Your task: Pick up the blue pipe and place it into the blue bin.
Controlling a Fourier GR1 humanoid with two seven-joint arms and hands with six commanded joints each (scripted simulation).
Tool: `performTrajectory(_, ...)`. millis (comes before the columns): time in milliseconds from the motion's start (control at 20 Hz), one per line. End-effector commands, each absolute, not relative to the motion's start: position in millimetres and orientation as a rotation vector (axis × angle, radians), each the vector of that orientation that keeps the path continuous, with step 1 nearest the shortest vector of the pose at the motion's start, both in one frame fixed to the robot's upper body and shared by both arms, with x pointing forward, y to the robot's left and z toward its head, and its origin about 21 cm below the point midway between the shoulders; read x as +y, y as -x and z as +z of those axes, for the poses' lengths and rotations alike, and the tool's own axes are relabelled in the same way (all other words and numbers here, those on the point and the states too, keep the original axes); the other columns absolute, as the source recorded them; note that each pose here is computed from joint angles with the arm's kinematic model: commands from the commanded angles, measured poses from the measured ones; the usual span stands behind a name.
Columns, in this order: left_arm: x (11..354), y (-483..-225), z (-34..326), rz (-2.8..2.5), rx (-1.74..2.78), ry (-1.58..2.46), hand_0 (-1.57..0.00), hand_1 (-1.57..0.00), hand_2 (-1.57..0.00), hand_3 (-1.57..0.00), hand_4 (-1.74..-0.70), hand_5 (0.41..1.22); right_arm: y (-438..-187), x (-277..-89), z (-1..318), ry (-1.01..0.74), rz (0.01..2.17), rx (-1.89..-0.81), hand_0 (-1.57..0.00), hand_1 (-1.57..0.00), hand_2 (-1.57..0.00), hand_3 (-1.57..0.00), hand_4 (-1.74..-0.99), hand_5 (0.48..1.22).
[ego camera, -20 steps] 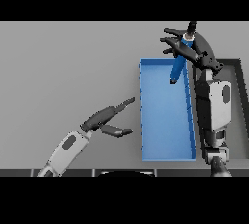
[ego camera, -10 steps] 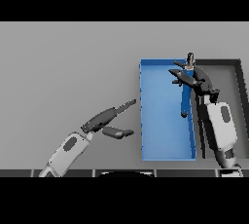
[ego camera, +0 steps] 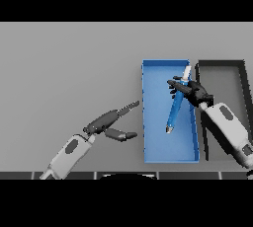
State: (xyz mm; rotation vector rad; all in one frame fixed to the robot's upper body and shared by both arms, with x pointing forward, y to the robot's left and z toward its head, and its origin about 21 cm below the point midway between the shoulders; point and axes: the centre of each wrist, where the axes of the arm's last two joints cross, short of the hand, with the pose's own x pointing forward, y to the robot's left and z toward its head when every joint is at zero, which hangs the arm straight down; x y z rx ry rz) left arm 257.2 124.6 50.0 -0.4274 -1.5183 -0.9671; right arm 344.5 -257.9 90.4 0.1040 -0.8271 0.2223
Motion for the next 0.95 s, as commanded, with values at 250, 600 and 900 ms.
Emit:
performTrajectory(250,124,-257,50,-0.959,-1.522,0.424,0.00,0.00,0.00,0.00,-0.83,0.472,-336,-246.8,96,0.006,0.477,-0.846,-0.15,-0.12,-0.11,-0.07,-1.192,0.907)
performTrajectory(600,131,-258,52,-0.954,-1.528,0.422,0.00,0.00,0.00,0.00,-0.83,0.471,-336,-246.8,94,0.034,0.477,-0.853,-0.03,-0.02,-0.02,-0.01,-1.182,0.789)
performTrajectory(900,142,-253,45,-0.960,-1.530,0.413,0.00,0.00,0.00,0.00,-0.83,0.474,-334,-245.8,93,0.031,0.498,-0.865,-0.02,-0.01,-0.01,-0.01,-1.186,0.769)
